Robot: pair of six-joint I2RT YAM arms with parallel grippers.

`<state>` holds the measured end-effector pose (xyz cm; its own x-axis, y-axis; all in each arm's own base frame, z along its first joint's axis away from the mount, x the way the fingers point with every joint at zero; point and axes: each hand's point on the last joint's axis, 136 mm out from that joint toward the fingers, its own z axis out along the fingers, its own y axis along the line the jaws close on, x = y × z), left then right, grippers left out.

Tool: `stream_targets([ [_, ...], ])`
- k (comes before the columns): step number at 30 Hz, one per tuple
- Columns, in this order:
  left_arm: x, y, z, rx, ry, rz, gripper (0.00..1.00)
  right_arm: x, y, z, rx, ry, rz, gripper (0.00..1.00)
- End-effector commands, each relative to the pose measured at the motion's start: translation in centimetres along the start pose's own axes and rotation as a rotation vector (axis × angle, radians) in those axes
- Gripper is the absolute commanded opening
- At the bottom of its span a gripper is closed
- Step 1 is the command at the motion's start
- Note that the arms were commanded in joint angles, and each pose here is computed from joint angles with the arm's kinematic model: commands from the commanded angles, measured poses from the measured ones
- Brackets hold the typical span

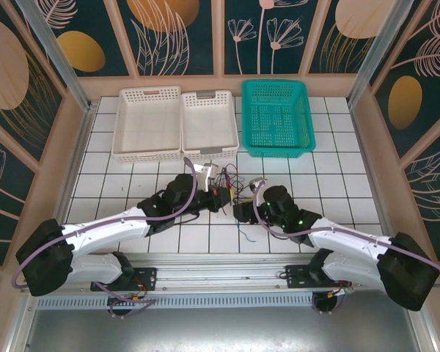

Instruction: Untangle the cables

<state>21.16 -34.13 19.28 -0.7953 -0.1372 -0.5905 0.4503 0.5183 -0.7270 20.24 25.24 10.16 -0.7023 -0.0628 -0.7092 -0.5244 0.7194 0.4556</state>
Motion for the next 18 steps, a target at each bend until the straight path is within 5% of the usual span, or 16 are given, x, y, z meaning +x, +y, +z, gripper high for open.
stream_targets([
  [1,-1.7,-1.9,-0.4,0.049,-0.050,-0.006,0.00,-1.1,0.2,0.6,0.011,-0.047,-0.042,0.55],
  [9,-3.1,-2.8,-2.1,0.037,-0.098,0.015,0.00,-0.2,-1.8,1.9,0.114,-0.004,-0.038,0.00],
  [18,-8.6,-3.1,-9.5,-0.120,-0.276,0.101,0.00,0.9,-4.7,1.5,0.149,0.009,0.086,0.00],
])
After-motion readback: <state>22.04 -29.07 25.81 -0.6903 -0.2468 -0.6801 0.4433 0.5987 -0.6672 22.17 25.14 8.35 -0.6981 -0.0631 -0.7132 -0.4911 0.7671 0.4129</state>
